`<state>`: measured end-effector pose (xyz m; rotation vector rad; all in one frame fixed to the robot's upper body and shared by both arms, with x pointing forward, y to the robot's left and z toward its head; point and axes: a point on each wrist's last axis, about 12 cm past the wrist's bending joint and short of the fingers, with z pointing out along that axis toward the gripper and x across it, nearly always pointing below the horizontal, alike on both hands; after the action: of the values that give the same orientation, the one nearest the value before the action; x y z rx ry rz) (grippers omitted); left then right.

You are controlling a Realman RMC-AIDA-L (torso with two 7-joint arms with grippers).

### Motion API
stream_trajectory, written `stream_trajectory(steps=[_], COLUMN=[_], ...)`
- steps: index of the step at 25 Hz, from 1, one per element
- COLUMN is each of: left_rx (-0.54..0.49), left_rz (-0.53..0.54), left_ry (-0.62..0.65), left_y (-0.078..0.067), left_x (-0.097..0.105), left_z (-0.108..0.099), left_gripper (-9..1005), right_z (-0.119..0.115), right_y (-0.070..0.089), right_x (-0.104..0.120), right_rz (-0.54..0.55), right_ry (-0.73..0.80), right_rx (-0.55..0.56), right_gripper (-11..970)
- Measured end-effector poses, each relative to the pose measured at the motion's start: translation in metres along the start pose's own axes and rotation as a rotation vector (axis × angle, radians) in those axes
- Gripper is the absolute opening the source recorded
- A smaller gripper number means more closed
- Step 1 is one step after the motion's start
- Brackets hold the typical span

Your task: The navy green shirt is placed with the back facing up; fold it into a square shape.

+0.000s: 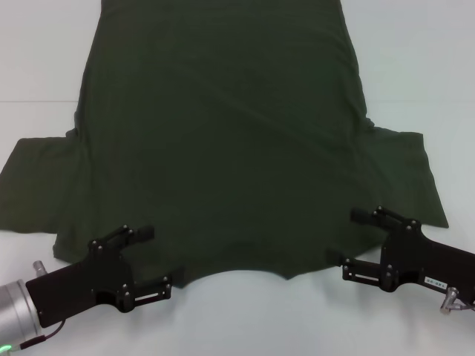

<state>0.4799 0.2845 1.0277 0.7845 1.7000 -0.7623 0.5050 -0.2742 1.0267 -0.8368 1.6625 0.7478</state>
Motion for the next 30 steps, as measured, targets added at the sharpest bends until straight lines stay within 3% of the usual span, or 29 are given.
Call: stream_trajectory(steps=[14, 17, 19, 23, 30], left_rx=[-0.007, -0.050, -0.088, -0.145, -0.277], left_rz=[-0.018, -0.127, -0.255, -0.535, -0.826], left_ry=[-0.003, -0.032, -0.062, -0.046, 0.109], left_y=[0.001, 0.007, 0.017, 0.045, 0.096], left_x=[-0.001, -0.004, -0.010, -0.025, -0.058], left_z=[0.001, -0.001, -0.005, -0.016, -0.038], left_gripper=[903, 900, 898, 894, 886], right_z=[0.005, 0.005, 0.006, 0.007, 0.008], right_y=[0.001, 0.000, 0.000, 0.002, 0.002], right_x=[-0.003, -0.003, -0.003, -0.003, -0.003], right_rz=[-0.011, -0.011, -0.011, -0.003, -0.004], right_ry=[0.003, 0.002, 0.001, -0.003, -0.004], right_rx=[-0.024, -0.024, -0.024, -0.029, -0.036], right_gripper=[924, 924, 924, 924, 924])
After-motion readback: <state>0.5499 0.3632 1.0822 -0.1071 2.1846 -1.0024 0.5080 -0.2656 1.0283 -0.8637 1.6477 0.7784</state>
